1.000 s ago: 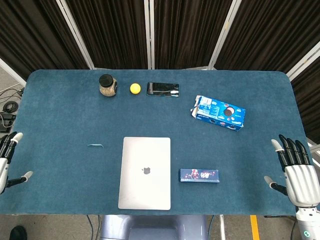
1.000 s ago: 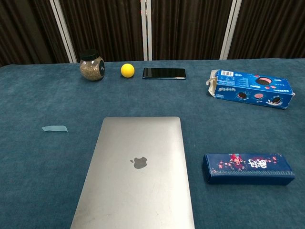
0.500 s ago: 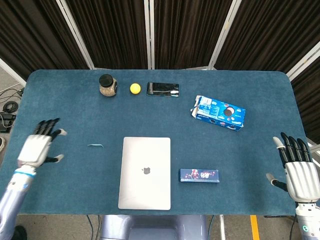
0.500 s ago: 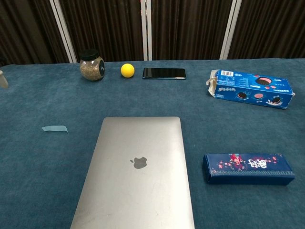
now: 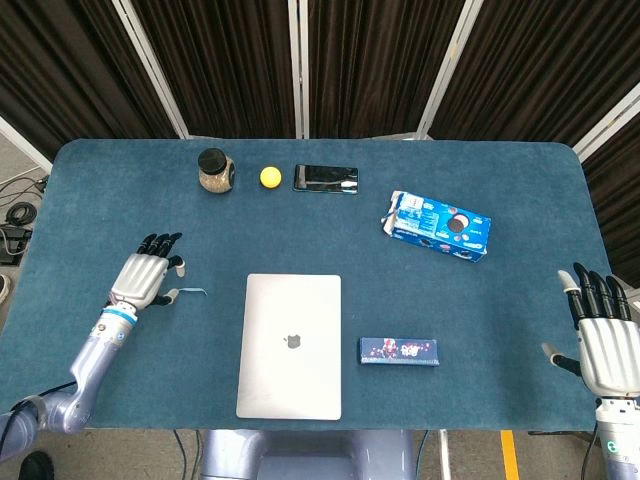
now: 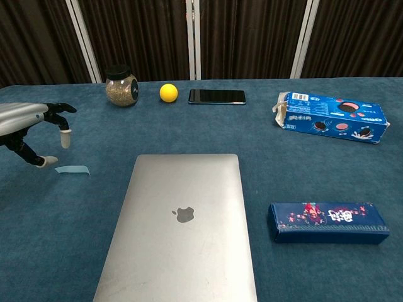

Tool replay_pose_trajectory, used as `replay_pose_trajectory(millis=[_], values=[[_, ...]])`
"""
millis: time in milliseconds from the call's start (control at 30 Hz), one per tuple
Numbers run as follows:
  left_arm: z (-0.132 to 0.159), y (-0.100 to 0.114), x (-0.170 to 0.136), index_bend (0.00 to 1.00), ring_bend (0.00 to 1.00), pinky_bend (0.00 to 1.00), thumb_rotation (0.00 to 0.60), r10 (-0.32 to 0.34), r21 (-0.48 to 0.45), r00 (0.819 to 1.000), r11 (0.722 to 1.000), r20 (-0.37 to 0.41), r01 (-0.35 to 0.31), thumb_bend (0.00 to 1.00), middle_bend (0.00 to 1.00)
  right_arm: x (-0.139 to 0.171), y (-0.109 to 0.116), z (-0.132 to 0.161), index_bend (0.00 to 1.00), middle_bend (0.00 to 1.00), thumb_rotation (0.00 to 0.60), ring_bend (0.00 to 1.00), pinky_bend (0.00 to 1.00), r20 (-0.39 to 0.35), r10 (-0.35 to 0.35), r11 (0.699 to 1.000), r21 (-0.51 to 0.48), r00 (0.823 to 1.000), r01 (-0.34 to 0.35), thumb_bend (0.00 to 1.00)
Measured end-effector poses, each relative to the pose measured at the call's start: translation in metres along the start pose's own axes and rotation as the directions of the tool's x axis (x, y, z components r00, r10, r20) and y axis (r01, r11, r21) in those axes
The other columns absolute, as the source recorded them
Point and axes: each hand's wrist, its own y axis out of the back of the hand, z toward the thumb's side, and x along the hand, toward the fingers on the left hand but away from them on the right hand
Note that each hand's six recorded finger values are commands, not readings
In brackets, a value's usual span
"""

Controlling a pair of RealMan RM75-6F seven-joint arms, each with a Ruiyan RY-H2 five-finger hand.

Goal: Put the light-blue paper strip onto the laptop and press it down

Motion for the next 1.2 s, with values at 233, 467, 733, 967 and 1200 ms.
replay_pose_trajectory(millis=[233, 467, 733, 967, 1200], values=[[0.007, -0.014, 0.008, 0.46, 0.00, 0.00, 0.600, -0.033, 0.010, 0.999, 0.999, 0.009, 0.033, 0.37, 0.00, -0.002, -0.003, -0.004, 0.02, 0.00, 0.600, 0.00, 0.00, 0.014, 0.008, 1.000, 0.005, 1.000, -0.009, 0.00], [0.010, -0.026, 0.014, 0.47, 0.00, 0.00, 0.600, -0.054, 0.015, 0.999, 0.998, 0.004, 0.054, 0.39, 0.00, -0.003, -0.004, -0.006, 0.02, 0.00, 0.600, 0.00, 0.00, 0.020, 0.013, 1.000, 0.001, 1.000, -0.013, 0.00], [0.009, -0.033, 0.019, 0.50, 0.00, 0.00, 0.600, -0.062, 0.017, 0.998, 0.998, -0.010, 0.062, 0.44, 0.00, -0.004, -0.004, -0.007, 0.02, 0.00, 0.600, 0.00, 0.00, 0.022, 0.015, 1.000, 0.001, 1.000, -0.015, 0.00], [0.007, -0.033, 0.020, 0.59, 0.00, 0.00, 0.600, -0.056, 0.012, 0.998, 0.998, -0.016, 0.056, 0.46, 0.00, -0.005, -0.006, -0.007, 0.02, 0.00, 0.600, 0.00, 0.00, 0.021, 0.020, 1.000, -0.001, 1.000, -0.020, 0.00], [0.012, -0.026, 0.019, 0.63, 0.00, 0.00, 0.600, -0.034, 0.007, 0.999, 0.999, -0.001, 0.034, 0.46, 0.00, -0.005, -0.004, -0.007, 0.02, 0.00, 0.600, 0.00, 0.00, 0.019, 0.017, 1.000, -0.005, 1.000, -0.016, 0.00]])
